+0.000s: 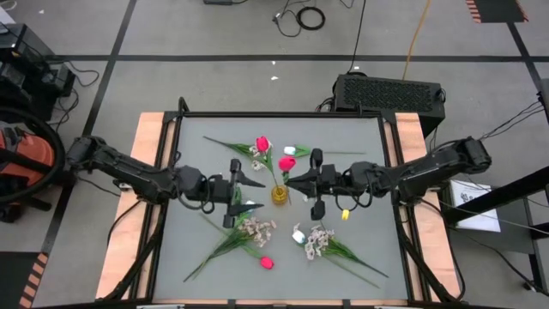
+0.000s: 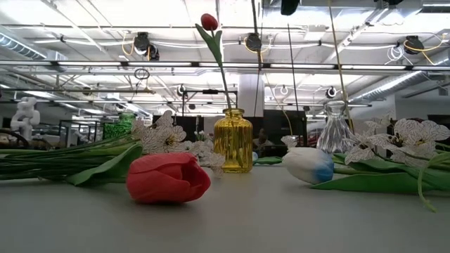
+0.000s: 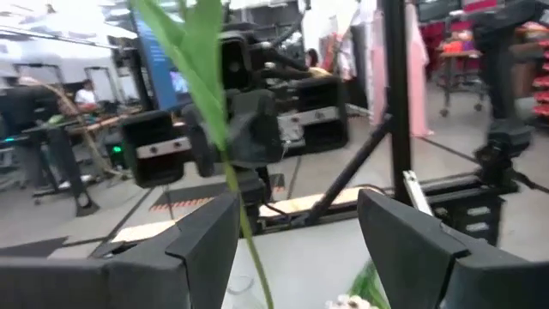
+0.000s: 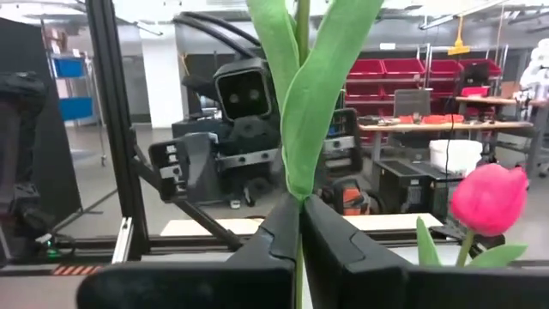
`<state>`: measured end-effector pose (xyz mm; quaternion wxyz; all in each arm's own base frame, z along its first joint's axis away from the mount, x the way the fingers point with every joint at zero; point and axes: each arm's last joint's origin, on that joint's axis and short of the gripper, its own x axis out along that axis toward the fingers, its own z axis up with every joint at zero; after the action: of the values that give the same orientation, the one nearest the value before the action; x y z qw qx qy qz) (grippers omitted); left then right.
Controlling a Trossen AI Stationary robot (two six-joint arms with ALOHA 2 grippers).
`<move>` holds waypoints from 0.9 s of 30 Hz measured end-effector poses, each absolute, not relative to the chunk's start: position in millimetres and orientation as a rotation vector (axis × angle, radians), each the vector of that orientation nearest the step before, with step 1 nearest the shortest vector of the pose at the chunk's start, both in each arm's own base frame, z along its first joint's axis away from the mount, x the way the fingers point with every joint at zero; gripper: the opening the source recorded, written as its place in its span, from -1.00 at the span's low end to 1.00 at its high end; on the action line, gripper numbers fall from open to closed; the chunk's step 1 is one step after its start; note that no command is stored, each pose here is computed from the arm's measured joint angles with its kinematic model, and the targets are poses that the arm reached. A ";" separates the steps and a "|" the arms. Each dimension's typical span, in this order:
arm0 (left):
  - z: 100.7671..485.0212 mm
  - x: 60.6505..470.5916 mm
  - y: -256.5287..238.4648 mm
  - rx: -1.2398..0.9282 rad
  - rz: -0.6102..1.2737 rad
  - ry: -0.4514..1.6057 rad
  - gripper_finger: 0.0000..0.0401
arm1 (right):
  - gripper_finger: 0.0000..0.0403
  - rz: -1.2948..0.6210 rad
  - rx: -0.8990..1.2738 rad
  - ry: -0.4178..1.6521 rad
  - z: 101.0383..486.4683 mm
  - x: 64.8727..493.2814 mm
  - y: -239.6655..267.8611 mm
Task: Sort flowers into vase by color
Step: Put the top pink flower into the yellow flower vase
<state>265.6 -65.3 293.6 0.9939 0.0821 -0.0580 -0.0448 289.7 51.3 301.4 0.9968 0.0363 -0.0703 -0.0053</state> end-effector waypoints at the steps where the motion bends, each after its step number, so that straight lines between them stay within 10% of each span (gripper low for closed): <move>1: 291.8 268.1 -64.8 0.157 -0.075 -0.118 0.22 | -1.00 -0.011 0.072 -0.145 300.1 291.3 51.7; 27: 300.0 253.2 -64.2 0.161 -0.072 0.203 0.22 | -1.00 -0.089 -0.075 -0.115 263.0 323.9 33.4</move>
<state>253.2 -64.2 300.0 0.9910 0.0802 0.1013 -0.0360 323.9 33.4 263.0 0.9967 -0.0375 -0.0574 -0.0442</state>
